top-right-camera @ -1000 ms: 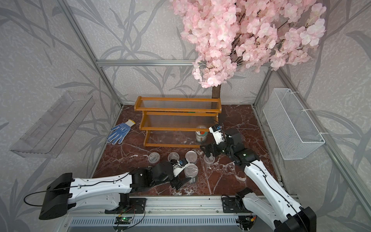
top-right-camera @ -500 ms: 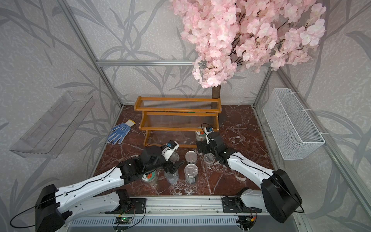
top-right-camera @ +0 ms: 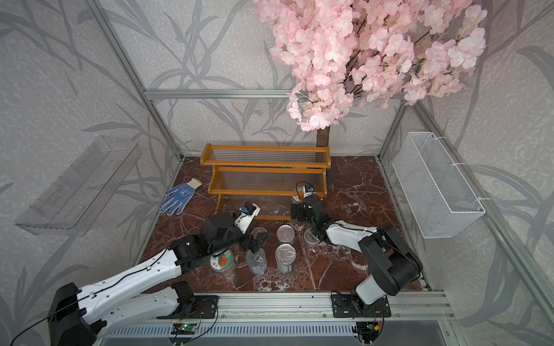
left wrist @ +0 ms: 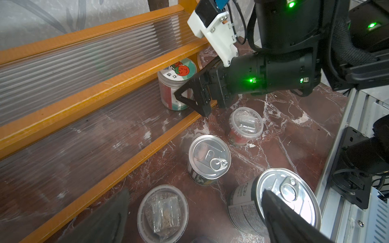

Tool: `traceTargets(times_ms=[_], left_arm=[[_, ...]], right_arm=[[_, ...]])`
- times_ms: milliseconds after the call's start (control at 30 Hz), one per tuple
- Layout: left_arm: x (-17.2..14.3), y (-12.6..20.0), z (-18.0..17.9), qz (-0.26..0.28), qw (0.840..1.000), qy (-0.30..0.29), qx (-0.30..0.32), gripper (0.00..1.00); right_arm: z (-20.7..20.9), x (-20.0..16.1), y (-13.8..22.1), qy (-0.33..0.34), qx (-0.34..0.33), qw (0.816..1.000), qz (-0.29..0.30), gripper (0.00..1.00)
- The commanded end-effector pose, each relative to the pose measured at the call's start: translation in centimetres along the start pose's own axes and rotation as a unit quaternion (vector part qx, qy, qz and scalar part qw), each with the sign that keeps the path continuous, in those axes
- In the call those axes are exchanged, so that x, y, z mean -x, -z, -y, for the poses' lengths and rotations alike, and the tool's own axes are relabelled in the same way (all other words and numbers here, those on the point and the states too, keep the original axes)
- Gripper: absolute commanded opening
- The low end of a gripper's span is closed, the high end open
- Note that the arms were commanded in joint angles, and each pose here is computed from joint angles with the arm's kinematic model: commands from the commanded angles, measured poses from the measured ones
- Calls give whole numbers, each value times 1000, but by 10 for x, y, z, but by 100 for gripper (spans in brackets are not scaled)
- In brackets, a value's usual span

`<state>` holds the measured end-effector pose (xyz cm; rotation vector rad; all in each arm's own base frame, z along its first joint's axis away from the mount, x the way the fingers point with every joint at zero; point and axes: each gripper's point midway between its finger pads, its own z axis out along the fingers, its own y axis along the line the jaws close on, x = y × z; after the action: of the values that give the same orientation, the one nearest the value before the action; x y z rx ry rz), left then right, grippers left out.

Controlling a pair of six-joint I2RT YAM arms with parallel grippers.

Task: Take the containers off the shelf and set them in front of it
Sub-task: 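Pick up a container from the shelf.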

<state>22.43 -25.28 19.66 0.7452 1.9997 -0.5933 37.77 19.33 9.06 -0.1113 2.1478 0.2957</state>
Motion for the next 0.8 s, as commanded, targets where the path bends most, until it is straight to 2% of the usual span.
traceTargets(times_ms=[0, 300, 400, 700, 767], left_arm=[[3, 3, -5, 11, 1000, 7, 9, 100], [-6, -2, -5, 2, 1000, 12, 2, 100], [-8, -2, -5, 0, 1000, 13, 1, 100], [-15, -4, -4, -5, 1000, 18, -3, 100], [-17, -4, -5, -8, 1000, 18, -1, 100]], right_arm=[[-6, 30, -7, -8, -5, 999, 53, 99], [-5, 40, -21, 8, -16, 995, 97, 99], [-1, 29, -31, 17, -26, 996, 88, 99], [1, 39, -40, 31, -33, 993, 104, 100], [-1, 40, -39, 32, -26, 994, 104, 95]])
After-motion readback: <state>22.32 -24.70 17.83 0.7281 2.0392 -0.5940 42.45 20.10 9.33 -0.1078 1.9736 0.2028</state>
